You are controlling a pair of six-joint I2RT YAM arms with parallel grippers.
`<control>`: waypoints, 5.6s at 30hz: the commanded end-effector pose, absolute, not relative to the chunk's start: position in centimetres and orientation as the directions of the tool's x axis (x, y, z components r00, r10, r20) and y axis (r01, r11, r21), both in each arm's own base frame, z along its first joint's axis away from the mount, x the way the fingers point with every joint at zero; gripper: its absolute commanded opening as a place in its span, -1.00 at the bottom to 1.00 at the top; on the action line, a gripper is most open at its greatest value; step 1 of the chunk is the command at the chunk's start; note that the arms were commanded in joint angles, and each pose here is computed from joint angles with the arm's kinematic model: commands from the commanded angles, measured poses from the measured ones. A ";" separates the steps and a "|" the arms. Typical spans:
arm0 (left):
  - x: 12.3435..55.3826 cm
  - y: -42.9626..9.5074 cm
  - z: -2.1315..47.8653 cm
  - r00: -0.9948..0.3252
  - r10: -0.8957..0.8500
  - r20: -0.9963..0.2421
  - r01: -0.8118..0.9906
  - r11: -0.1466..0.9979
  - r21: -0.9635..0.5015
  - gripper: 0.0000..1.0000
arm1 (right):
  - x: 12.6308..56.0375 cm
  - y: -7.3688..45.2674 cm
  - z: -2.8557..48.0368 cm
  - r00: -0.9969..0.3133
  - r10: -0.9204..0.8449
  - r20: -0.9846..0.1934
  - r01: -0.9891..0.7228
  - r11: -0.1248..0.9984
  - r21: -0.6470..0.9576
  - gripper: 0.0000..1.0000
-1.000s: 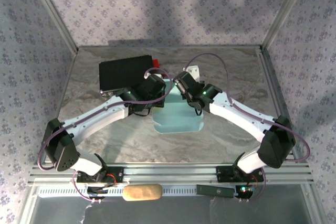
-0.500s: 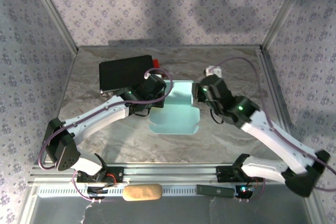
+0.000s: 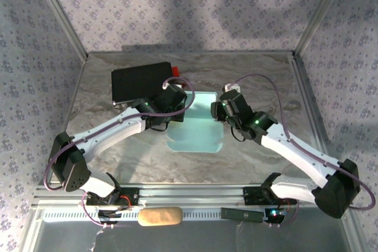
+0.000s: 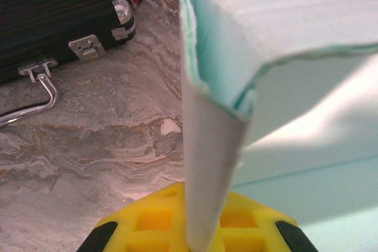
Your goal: Fold the paper box
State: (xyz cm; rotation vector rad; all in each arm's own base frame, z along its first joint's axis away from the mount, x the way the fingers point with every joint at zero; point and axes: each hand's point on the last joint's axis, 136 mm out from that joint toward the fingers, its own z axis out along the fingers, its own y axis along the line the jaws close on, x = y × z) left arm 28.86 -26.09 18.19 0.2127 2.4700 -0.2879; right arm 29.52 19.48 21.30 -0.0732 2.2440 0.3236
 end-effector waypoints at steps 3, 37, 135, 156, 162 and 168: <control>29.5 -26.6 19.9 -0.770 0.077 -0.634 0.234 0.958 -0.167 -1.00 | 30.9 19.9 20.6 -0.625 0.063 -0.778 -0.121 0.977 0.176 -0.11; 30.6 -27.1 17.8 -0.709 0.123 -0.694 0.245 0.966 -0.079 -0.94 | 29.8 20.1 20.8 -0.684 0.090 -0.724 -0.008 0.991 0.131 -1.00; 32.9 -25.8 23.1 -0.510 0.282 -0.813 0.087 0.957 0.277 -1.00 | 29.6 21.2 20.1 -0.728 0.137 -0.671 0.017 0.983 0.183 -1.00; 28.2 -26.7 27.1 -0.616 0.125 -0.777 0.525 0.801 -0.288 0.12 | 29.8 21.2 19.7 -0.746 0.157 -0.647 0.017 0.976 0.217 -1.00; 28.3 -26.8 26.4 -0.620 0.140 -0.772 0.544 0.786 -0.294 -0.07 | 30.0 21.5 19.7 -0.751 0.158 -0.641 0.011 0.974 0.227 -1.00; 29.4 -26.4 25.8 -0.632 0.120 -0.766 0.536 0.781 -0.321 -0.24 | 29.9 21.8 19.7 -0.758 0.154 -0.634 -0.002 0.971 0.238 -1.00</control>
